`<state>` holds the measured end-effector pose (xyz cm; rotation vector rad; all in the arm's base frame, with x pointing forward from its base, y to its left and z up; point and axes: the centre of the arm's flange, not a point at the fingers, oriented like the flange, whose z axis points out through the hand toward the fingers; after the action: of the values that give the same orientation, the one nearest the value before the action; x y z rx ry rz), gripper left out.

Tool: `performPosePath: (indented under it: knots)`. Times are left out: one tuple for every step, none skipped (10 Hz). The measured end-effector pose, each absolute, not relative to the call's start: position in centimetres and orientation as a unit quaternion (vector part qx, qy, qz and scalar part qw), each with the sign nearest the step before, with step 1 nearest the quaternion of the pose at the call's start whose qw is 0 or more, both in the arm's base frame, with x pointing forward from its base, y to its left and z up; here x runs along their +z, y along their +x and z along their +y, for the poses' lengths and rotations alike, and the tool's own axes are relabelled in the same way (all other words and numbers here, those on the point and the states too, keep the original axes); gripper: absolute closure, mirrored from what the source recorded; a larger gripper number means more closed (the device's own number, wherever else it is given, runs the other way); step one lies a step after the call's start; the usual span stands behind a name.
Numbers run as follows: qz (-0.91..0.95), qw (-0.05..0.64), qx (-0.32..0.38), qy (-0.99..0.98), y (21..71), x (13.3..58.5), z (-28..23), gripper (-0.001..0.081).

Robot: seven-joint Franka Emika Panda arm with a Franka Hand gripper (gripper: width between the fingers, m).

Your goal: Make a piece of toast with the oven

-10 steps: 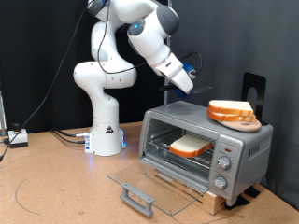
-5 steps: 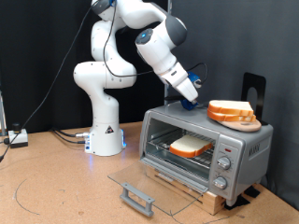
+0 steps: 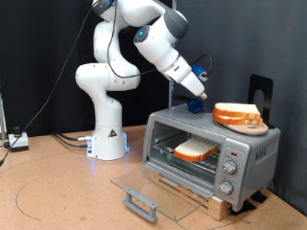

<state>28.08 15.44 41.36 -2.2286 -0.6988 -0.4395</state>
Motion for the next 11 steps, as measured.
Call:
performPosePath:
  knots:
    - [-0.280,0.371,-0.174,-0.868,28.1,42.5,14.6,-0.0001]
    - [-0.288,0.366,-0.173,-0.868,27.9,43.2,14.1,-0.0001]
    - [-0.286,0.367,-0.173,-0.868,28.0,43.3,14.2,-0.0001]
    - [-0.275,0.364,-0.179,-0.872,28.5,43.4,13.6,-0.0001]
    - [-0.254,0.362,-0.182,-0.878,29.2,43.2,12.3,-0.0001]
    - [-0.233,0.357,-0.181,-0.886,29.9,43.0,10.9,-0.0001]
    - [-0.211,0.348,-0.176,-0.896,30.5,42.9,9.4,-0.0001]
    - [-0.186,0.343,-0.173,-0.905,31.0,42.8,7.9,-0.0001]
    - [-0.165,0.344,-0.172,-0.908,31.4,42.9,6.4,-0.0001]
    - [-0.149,0.349,-0.172,-0.909,31.7,43.0,4.9,-0.0001]
    - [-0.140,0.351,-0.174,-0.909,31.9,43.2,3.4,-0.0001]
